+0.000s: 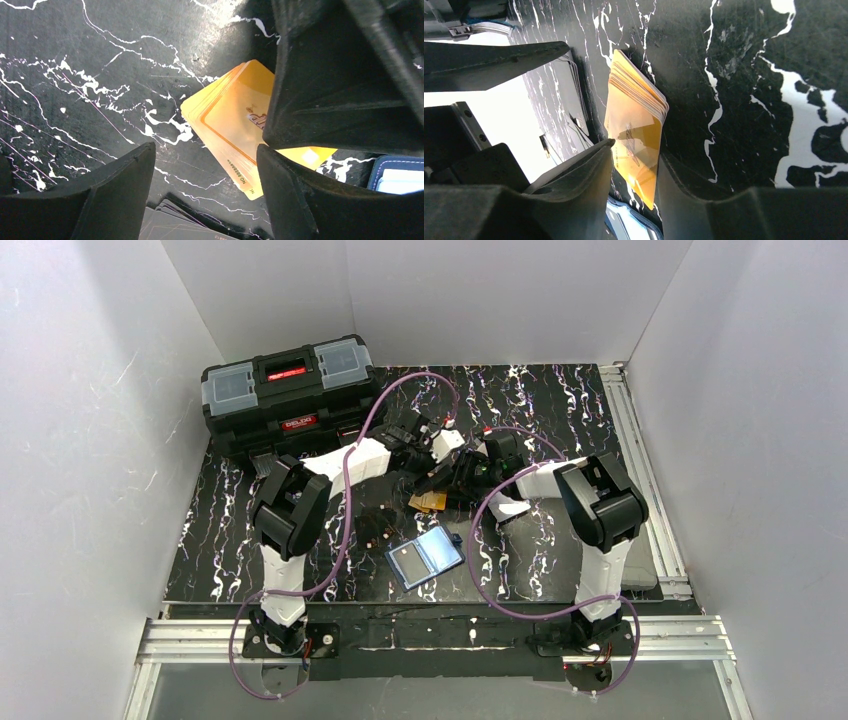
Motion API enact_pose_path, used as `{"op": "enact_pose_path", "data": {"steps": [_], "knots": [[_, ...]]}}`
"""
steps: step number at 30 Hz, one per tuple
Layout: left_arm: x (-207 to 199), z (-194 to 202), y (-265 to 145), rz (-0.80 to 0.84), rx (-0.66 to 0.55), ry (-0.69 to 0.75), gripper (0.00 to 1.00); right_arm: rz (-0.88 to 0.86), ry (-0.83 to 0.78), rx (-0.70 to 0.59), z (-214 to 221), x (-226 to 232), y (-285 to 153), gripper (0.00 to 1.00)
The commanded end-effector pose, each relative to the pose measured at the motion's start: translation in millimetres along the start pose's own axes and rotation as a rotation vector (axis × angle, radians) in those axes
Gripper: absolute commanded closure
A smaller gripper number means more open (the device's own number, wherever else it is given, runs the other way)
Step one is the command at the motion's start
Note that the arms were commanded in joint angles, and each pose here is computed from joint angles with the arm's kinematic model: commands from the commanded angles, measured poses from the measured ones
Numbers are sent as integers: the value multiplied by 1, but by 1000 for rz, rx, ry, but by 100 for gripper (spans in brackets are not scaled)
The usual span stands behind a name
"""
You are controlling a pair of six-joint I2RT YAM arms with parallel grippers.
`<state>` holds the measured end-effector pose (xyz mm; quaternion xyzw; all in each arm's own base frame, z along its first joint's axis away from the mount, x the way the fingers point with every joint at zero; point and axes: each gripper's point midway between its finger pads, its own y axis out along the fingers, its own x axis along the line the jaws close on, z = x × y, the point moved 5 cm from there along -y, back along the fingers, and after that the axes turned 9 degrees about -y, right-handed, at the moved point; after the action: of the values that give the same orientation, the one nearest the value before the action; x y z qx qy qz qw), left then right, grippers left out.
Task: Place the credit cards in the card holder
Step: Pick up the credit card from the center of the board.
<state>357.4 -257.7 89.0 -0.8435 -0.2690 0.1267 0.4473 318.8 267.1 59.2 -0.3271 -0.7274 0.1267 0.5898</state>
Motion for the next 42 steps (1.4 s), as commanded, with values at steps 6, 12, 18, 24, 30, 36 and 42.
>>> {"op": "enact_pose_path", "data": {"steps": [6,12,18,24,30,36,42], "knots": [[10,-8,-28,-8,-42,-24,27,256,34,71,34,-50,-9,43],[7,-5,-22,10,-37,-33,27,273,25,63,31,-49,-12,44],[0,-2,-12,29,-25,-35,27,241,31,71,33,-48,-7,51],[-4,1,-7,36,-15,-22,26,215,41,73,36,-49,-6,56],[-7,3,-7,44,-11,-24,26,230,45,73,37,-51,-6,55],[2,-22,-36,40,-58,-80,23,234,47,76,37,-53,-5,55],[12,-15,-37,25,-50,-76,24,230,49,76,37,-52,-4,56]]}}
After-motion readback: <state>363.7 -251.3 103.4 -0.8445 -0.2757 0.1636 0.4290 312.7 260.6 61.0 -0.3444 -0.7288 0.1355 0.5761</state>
